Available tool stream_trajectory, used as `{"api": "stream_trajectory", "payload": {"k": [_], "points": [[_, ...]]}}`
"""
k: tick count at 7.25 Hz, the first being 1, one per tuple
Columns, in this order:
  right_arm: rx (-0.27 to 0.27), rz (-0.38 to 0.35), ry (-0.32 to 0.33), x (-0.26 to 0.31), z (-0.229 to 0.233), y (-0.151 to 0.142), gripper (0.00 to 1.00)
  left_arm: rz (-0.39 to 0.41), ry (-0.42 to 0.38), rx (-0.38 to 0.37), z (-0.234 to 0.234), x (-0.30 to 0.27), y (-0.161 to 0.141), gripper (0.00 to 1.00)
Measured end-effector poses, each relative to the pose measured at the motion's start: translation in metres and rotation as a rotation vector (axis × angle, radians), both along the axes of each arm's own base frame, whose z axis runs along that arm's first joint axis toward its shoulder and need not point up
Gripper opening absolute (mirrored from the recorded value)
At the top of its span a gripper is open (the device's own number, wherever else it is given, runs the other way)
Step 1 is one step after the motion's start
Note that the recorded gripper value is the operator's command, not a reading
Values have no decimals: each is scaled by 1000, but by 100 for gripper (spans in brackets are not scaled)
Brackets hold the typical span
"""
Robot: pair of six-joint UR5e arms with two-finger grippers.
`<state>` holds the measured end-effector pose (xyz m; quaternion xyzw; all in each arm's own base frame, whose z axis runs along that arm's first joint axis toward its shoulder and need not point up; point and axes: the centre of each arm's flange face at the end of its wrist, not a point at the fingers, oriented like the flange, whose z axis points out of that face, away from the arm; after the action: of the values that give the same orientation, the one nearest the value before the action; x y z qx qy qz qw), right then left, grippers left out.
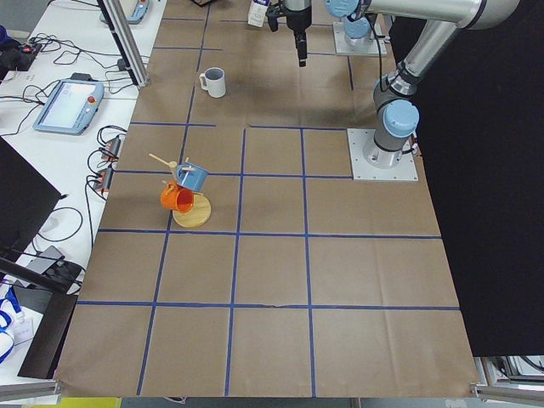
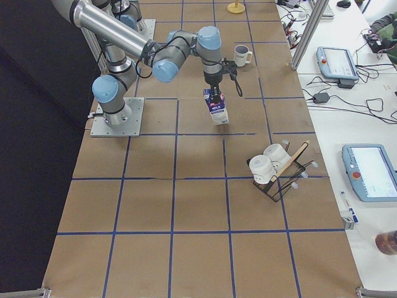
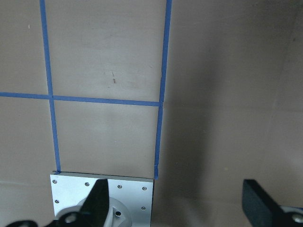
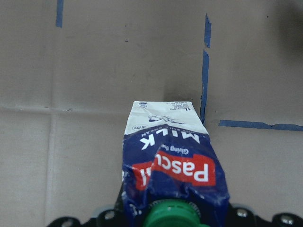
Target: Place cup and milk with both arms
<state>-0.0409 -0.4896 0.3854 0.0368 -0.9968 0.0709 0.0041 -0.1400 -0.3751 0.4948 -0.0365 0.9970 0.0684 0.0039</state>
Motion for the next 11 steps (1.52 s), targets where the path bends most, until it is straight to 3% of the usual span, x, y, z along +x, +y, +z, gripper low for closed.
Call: {"api": "stream_trajectory", "payload": {"k": [3, 6, 8, 11], "points": [[22, -6, -14, 46, 53, -32, 56, -3, 0, -6, 5, 1, -2, 100], [39, -32, -36, 119, 76, -85, 57, 0, 0, -10, 7, 1, -2, 100], [54, -76, -53, 190, 63, -124, 57, -2, -4, -27, 16, 1, -8, 100], [98, -152, -67, 286, 5, -175, 57, -24, -8, -67, 25, 1, -18, 100]]}}
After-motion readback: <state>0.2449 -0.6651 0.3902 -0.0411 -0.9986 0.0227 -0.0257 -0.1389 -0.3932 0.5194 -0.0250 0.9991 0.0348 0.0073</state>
